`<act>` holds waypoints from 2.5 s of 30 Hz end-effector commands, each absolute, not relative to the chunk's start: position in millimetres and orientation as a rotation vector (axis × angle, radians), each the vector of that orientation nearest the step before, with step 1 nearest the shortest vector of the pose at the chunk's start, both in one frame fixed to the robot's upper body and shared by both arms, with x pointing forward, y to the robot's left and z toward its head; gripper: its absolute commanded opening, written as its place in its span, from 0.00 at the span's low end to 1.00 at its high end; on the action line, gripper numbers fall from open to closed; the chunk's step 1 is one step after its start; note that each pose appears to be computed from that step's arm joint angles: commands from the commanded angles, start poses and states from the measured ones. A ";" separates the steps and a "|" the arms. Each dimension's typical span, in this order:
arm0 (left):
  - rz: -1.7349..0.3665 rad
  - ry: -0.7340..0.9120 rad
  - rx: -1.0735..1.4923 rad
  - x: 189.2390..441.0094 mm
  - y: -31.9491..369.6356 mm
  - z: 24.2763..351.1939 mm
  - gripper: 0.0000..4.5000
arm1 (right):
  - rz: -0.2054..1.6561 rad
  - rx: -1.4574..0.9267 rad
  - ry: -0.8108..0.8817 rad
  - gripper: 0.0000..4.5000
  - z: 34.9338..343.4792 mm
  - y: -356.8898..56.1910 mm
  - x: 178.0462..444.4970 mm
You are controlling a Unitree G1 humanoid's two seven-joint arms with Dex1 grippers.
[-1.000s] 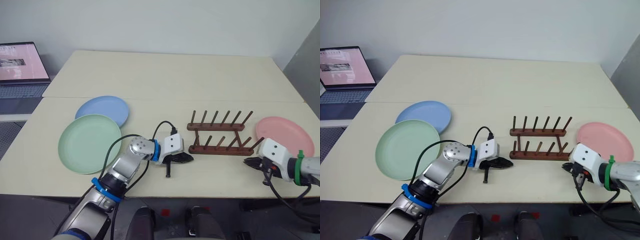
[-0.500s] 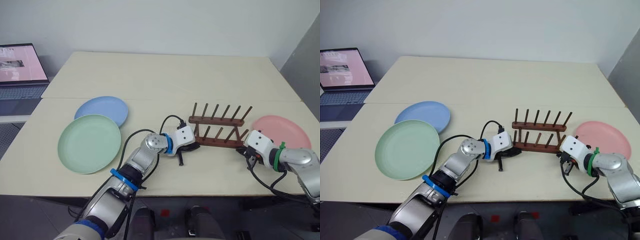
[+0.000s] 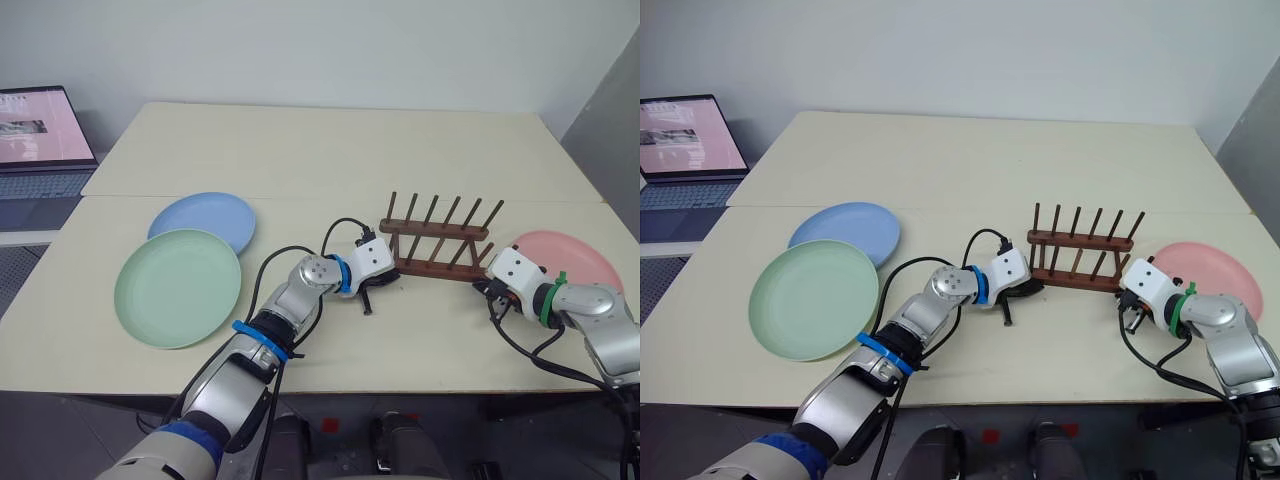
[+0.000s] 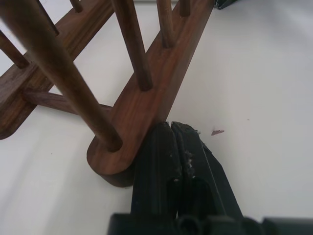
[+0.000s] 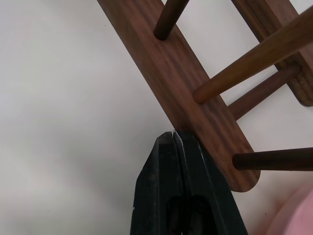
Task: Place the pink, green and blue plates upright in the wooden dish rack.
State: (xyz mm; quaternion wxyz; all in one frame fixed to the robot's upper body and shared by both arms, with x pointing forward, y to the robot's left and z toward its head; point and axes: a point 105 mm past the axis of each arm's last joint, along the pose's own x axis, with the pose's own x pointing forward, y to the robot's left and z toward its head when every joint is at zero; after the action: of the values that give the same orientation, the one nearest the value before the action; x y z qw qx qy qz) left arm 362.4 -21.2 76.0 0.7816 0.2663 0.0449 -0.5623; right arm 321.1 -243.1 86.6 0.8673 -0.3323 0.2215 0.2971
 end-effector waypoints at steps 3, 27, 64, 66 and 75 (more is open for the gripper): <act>-1.234 0.037 0.545 360.9 -27.1 92.7 0.00 | 0.571 -0.717 0.410 0.00 100.4 -247.3 331.8; -1.529 -0.157 0.376 265.2 47.1 204.2 0.89 | 0.463 -0.788 0.478 1.00 148.6 -294.0 270.6; -1.538 -0.175 0.365 259.2 57.0 230.8 1.00 | 0.200 -0.641 0.184 0.01 222.7 -307.8 314.4; -1.527 -0.182 0.352 260.7 60.0 235.0 1.00 | 0.262 -0.581 0.072 0.01 249.5 -289.2 310.3; -1.520 -0.195 0.362 266.3 62.7 241.3 1.00 | 0.608 0.034 -0.170 0.01 306.4 -229.7 280.8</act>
State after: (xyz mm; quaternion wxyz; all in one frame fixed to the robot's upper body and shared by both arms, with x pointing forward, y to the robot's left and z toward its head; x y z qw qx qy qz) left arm 267.1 61.9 228.8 0.7086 0.1506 -0.0616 -0.6866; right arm 289.7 -229.8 293.0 0.9544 -0.0054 -0.0600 0.2925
